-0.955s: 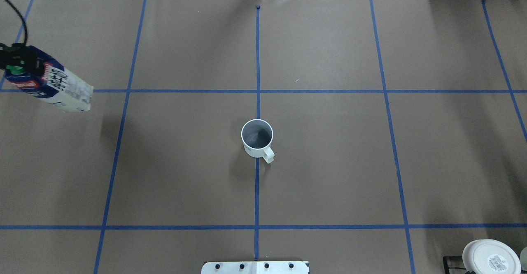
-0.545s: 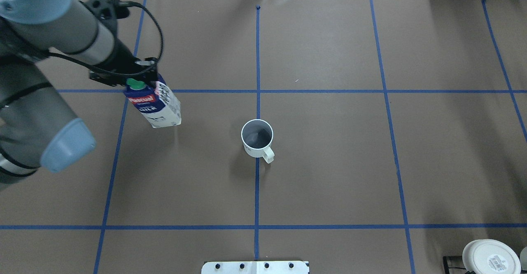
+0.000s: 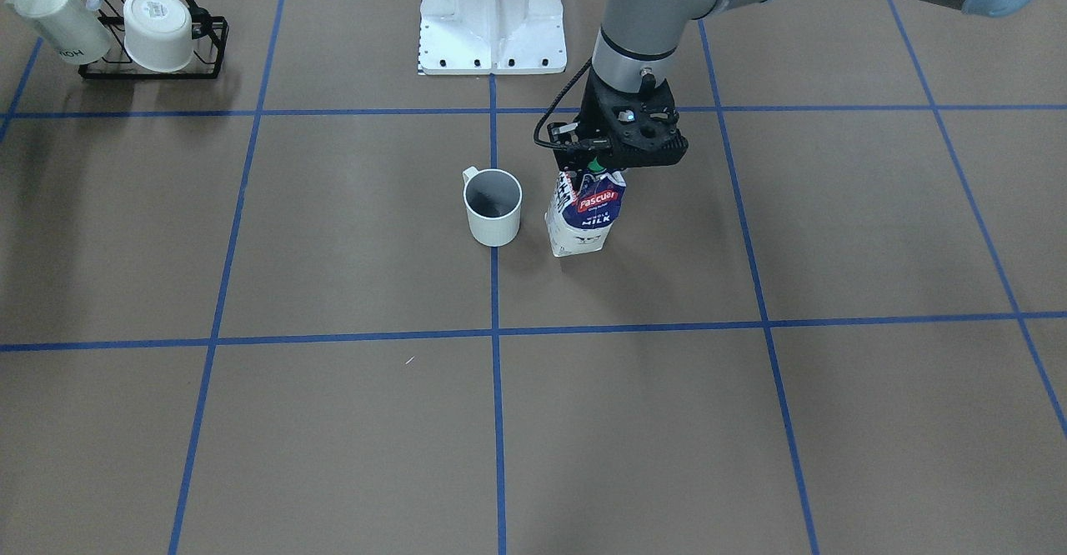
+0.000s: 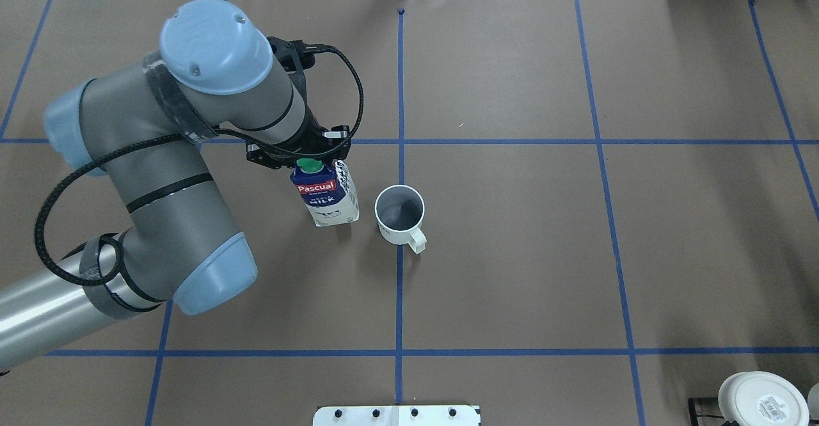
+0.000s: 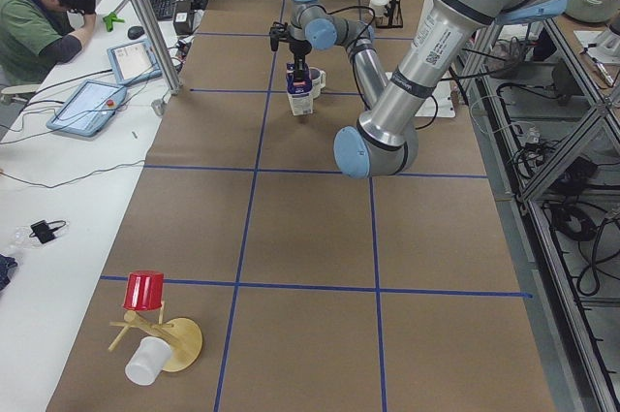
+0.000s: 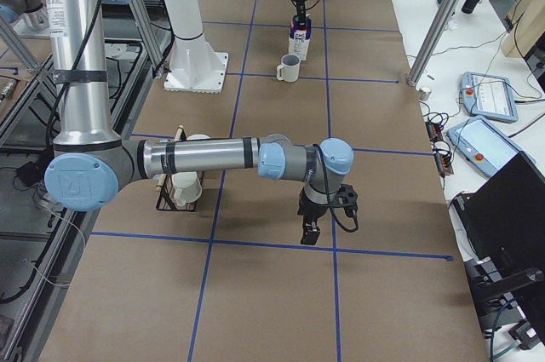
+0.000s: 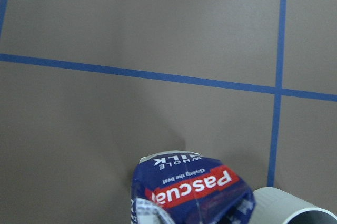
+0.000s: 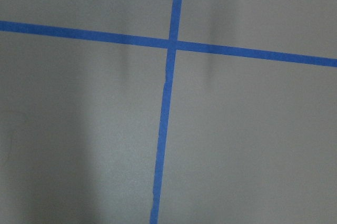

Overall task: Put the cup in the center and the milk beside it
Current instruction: 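Carry the Pascual milk carton with the left gripper toward the mug, then lower the carton beside the mug and open the left gripper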

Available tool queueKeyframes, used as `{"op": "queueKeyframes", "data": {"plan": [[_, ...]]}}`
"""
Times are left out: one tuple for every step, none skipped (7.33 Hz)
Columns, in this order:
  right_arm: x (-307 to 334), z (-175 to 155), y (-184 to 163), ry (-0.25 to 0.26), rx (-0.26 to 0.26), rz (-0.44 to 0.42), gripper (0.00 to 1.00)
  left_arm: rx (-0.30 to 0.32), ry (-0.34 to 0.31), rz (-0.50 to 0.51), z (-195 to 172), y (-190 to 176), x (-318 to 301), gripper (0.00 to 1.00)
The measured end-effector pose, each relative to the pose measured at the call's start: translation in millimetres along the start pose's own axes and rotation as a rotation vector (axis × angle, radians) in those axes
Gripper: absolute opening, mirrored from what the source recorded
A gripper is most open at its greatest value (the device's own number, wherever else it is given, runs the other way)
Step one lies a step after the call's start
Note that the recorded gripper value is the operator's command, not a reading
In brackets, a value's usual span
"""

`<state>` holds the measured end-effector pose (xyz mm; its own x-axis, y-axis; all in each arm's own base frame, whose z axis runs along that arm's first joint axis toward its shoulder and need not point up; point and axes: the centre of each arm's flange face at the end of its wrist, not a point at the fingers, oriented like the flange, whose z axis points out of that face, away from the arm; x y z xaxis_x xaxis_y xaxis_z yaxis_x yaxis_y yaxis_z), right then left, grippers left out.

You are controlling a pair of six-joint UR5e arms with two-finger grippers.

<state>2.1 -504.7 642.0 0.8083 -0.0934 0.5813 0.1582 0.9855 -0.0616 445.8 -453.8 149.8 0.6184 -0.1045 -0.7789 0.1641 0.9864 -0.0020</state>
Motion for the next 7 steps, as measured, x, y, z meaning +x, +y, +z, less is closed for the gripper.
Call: {"op": "queueKeyframes", "data": {"plan": [[0.0,0.0,0.0,0.000,0.000,0.000,1.00,0.001,0.000,0.006,3.2,7.0,7.5,0.00],[0.1,0.2,-0.1,0.000,0.000,0.001,1.00,0.006,-0.003,0.015,6.7,14.2,13.3,0.00],[0.2,0.3,-0.2,0.000,-0.001,0.001,1.00,0.005,-0.003,0.025,9.5,21.1,18.0,0.00],[0.2,0.3,-0.2,0.000,-0.001,0.001,1.00,0.002,-0.003,0.032,12.2,26.4,20.8,0.30],[0.0,0.1,-0.4,-0.001,0.000,0.002,1.00,0.006,-0.006,0.036,14.1,28.4,21.4,0.69],[-0.1,0.0,-0.5,-0.001,0.000,0.002,1.00,0.014,-0.009,0.039,15.3,28.4,21.0,0.99],[-0.2,-0.1,-0.6,-0.001,0.000,0.002,1.00,0.020,-0.011,0.042,15.9,28.2,20.5,0.99]]}}
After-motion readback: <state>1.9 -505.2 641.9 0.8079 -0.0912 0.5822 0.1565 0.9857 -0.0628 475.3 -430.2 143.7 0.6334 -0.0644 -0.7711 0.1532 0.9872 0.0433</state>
